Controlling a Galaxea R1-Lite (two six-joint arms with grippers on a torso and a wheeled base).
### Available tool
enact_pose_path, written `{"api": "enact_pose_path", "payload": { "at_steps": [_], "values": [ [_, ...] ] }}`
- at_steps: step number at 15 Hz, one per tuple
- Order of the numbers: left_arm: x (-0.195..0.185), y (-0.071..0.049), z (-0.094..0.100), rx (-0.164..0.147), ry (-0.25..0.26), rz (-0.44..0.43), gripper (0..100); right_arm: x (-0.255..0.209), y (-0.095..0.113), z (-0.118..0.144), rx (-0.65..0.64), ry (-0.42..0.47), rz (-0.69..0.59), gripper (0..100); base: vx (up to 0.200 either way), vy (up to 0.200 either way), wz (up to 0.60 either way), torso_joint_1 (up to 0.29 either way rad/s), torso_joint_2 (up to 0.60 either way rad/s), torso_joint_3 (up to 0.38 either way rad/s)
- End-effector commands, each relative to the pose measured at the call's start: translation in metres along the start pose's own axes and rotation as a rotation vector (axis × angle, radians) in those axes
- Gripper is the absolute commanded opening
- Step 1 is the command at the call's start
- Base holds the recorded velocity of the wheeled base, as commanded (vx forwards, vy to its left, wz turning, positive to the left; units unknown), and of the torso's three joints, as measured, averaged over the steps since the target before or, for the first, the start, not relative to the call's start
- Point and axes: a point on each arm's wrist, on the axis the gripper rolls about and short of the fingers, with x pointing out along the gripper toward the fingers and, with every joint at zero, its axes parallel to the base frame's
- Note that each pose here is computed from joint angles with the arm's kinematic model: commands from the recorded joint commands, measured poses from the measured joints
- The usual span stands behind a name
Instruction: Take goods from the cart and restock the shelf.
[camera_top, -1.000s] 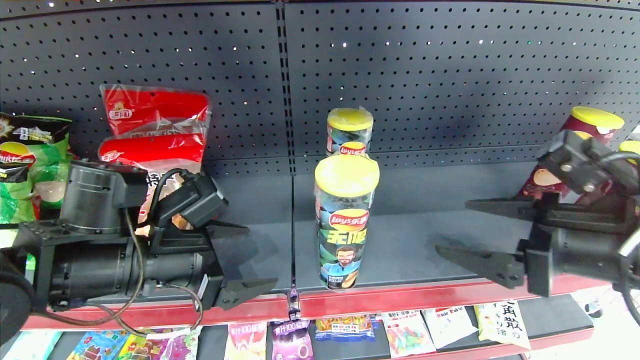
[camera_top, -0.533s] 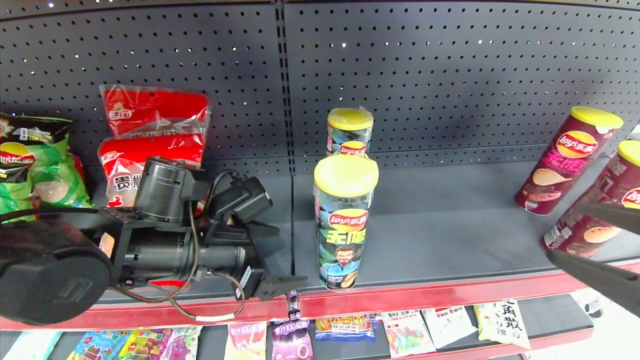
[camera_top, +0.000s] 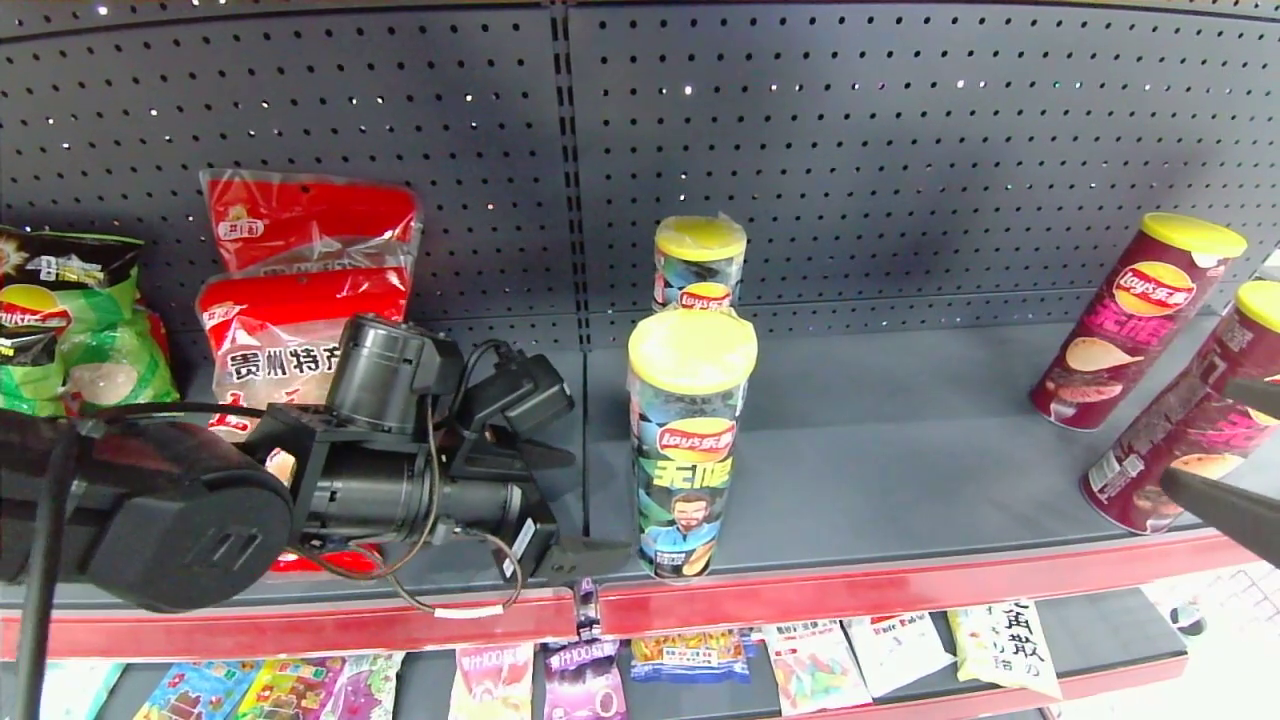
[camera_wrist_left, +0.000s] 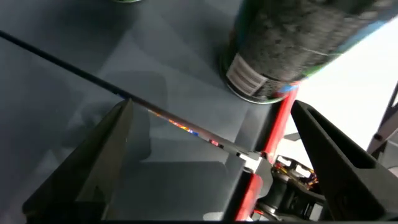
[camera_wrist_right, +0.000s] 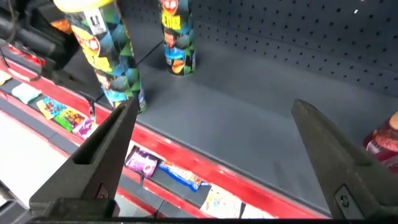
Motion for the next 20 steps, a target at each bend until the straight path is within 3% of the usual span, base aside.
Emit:
{"api": "enact_pose_path", "payload": {
  "at_steps": [1, 4, 14, 17, 20],
  "values": [
    [0.006, 0.004, 0.002, 0.000, 0.002, 0.005, 100, 0.001, 0.000, 0.002, -0.001, -0.002, 0.000, 100, 0.000, 0.000, 0.00, 0.000, 0.00, 0.000],
    [0.015, 0.010, 0.007, 0.004, -0.002, 0.025, 100, 0.002, 0.000, 0.002, 0.001, -0.001, 0.000, 100, 0.000, 0.000, 0.00, 0.000, 0.00, 0.000],
    [0.019, 0.012, 0.007, 0.007, 0.002, 0.029, 100, 0.003, 0.000, -0.002, 0.006, 0.016, 0.002, 100, 0.000, 0.000, 0.00, 0.000, 0.00, 0.000],
    [-0.027, 0.007, 0.002, -0.012, -0.027, 0.108, 100, 0.002, 0.002, -0.022, 0.011, 0.072, 0.010, 100, 0.000, 0.000, 0.00, 0.000, 0.00, 0.000],
    [-0.110, -0.017, -0.022, -0.048, -0.107, 0.265, 100, -0.017, 0.008, -0.046, 0.008, 0.073, 0.001, 100, 0.000, 0.000, 0.00, 0.000, 0.00, 0.000]
  ]
}}
